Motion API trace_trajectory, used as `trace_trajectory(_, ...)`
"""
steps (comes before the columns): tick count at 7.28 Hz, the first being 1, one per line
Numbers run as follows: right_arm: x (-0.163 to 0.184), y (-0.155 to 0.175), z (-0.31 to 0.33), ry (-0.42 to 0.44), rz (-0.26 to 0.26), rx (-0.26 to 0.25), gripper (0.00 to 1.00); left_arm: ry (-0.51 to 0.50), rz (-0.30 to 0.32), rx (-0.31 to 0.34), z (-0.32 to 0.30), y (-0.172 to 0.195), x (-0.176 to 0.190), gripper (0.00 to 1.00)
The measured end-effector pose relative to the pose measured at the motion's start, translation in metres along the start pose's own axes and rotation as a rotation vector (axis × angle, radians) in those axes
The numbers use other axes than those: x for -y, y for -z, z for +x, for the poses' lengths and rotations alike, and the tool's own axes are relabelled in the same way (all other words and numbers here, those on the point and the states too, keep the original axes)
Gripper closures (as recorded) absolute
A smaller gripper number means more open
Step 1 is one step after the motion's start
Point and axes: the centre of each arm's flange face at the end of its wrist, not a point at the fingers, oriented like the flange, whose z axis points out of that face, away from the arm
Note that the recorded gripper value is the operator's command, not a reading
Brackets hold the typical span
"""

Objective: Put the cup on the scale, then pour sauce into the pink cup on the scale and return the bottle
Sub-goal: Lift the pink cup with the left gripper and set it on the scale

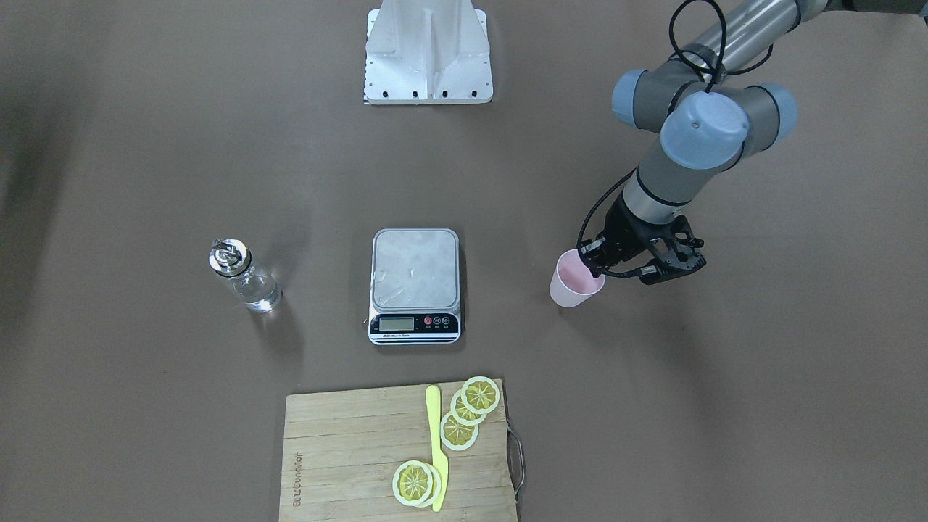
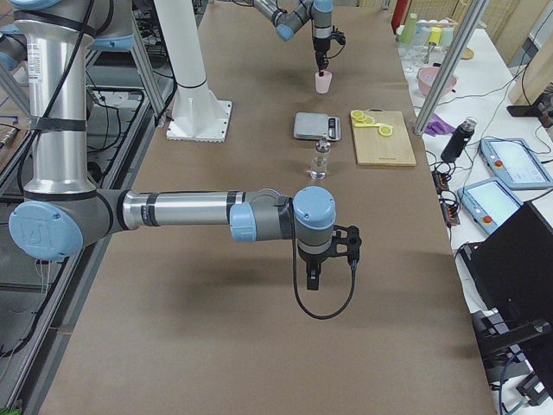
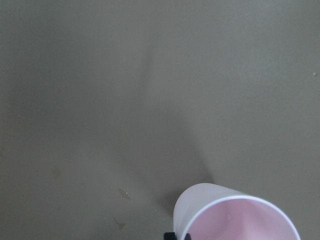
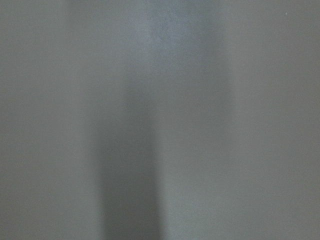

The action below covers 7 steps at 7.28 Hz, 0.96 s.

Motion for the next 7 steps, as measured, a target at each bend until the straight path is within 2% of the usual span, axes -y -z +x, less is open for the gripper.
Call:
trace_trajectory(2, 0.024, 0.02, -0.035, 0.0, 0.034, 0.077, 0.0, 0.057, -0.033, 0.008, 0.05, 0.045, 0.007, 1.0)
trace_trajectory(4, 0.044, 0.037, -0.093, -0.016, 0.058, 0.115, 0.0, 0.153, -0.049, 0.02, 0.112, 0.071, -0.014, 1.0)
trace_trajectory(5, 0.044, 0.036, -0.126, 0.03, 0.061, 0.127, 0.0, 0.189, -0.049, 0.02, 0.142, 0.067, -0.039, 1.0)
trace_trajectory(7, 0.037, 0.039, -0.18, 0.161, 0.132, 0.132, 0.0, 0.228, -0.04, 0.021, 0.192, 0.05, -0.085, 1.0)
